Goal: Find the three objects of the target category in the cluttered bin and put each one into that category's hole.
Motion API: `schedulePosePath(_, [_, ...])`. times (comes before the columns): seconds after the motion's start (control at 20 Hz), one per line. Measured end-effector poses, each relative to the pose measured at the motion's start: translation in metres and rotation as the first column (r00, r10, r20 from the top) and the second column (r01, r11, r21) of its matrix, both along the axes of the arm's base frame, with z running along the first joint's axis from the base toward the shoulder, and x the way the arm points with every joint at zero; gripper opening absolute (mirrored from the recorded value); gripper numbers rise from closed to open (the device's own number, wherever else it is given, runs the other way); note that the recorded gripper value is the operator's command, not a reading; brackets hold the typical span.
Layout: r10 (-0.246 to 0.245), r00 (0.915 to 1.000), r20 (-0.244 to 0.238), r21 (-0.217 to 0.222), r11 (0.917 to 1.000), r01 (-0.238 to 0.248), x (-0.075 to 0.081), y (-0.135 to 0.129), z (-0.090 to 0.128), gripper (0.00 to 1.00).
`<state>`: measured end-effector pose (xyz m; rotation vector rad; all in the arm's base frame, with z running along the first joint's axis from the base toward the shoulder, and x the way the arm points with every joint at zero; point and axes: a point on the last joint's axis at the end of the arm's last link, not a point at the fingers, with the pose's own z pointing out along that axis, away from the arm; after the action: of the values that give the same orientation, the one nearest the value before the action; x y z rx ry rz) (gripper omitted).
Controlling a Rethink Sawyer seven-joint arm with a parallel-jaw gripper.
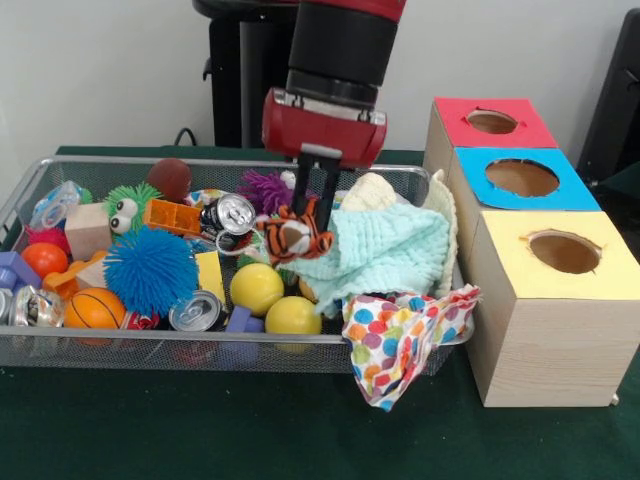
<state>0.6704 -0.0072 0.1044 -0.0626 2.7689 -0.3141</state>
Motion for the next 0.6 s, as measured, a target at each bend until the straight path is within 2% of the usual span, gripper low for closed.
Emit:
schedulePosePath(0.35, [-0.051,0.9987,0.000,-0.018,0.9985,0.051,0.001,-0.001,0.032,0.00])
schedulePosePath(0.6, [-0.092,0.9957,-0.012,-0.003,0.9957,0.092,0.001,0.004,0.048,0.00])
